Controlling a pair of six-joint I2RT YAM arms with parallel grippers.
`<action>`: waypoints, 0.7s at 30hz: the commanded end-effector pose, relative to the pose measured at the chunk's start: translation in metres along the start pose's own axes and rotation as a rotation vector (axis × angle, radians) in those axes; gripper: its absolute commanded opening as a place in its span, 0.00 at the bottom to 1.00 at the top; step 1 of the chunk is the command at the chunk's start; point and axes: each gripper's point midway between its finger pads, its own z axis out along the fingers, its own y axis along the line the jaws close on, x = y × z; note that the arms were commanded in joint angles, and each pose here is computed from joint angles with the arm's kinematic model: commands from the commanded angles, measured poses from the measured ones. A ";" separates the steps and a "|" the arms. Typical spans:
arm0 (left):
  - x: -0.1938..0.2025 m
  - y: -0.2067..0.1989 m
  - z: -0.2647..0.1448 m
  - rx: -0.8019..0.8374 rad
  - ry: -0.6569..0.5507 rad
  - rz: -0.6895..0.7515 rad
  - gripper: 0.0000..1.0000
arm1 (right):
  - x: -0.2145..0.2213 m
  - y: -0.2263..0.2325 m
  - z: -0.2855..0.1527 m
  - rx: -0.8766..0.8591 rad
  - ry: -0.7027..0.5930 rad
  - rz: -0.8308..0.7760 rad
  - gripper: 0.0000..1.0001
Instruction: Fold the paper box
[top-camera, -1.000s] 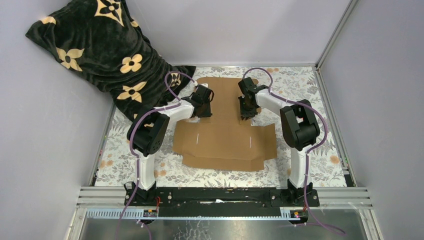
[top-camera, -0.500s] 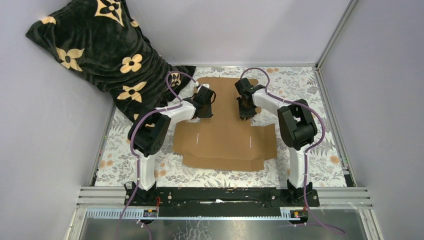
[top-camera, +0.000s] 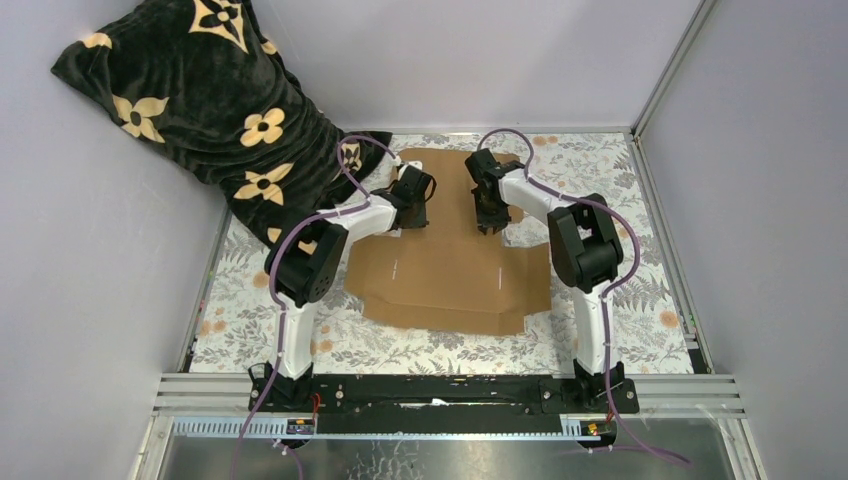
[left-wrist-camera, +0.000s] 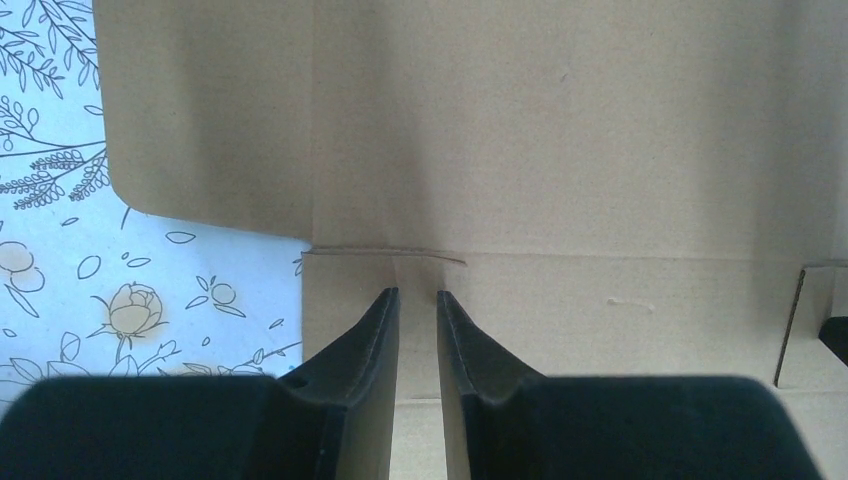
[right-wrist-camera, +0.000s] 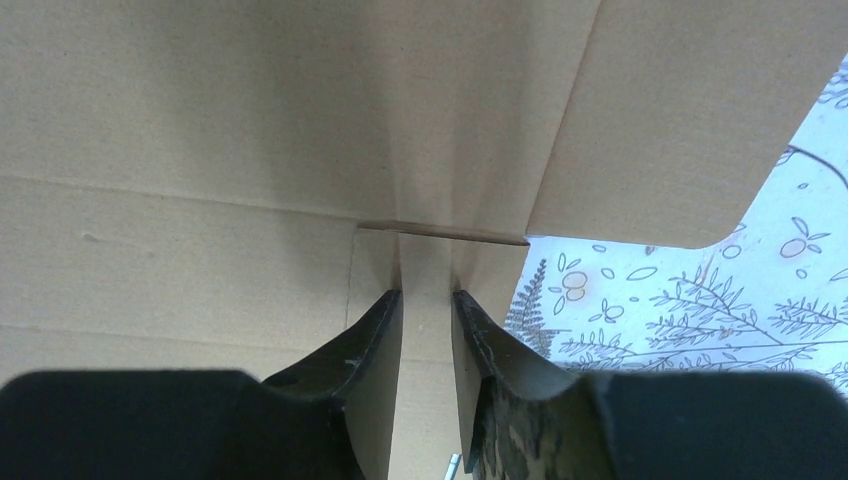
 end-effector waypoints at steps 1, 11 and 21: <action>0.041 0.028 0.017 -0.075 0.140 0.027 0.26 | 0.003 -0.004 0.034 0.041 0.027 -0.007 0.33; 0.017 0.044 0.029 -0.068 0.122 -0.015 0.26 | -0.033 0.003 0.044 -0.005 -0.024 0.022 0.34; -0.017 0.050 0.047 -0.049 0.096 -0.030 0.26 | -0.068 0.006 0.054 -0.032 -0.055 0.045 0.35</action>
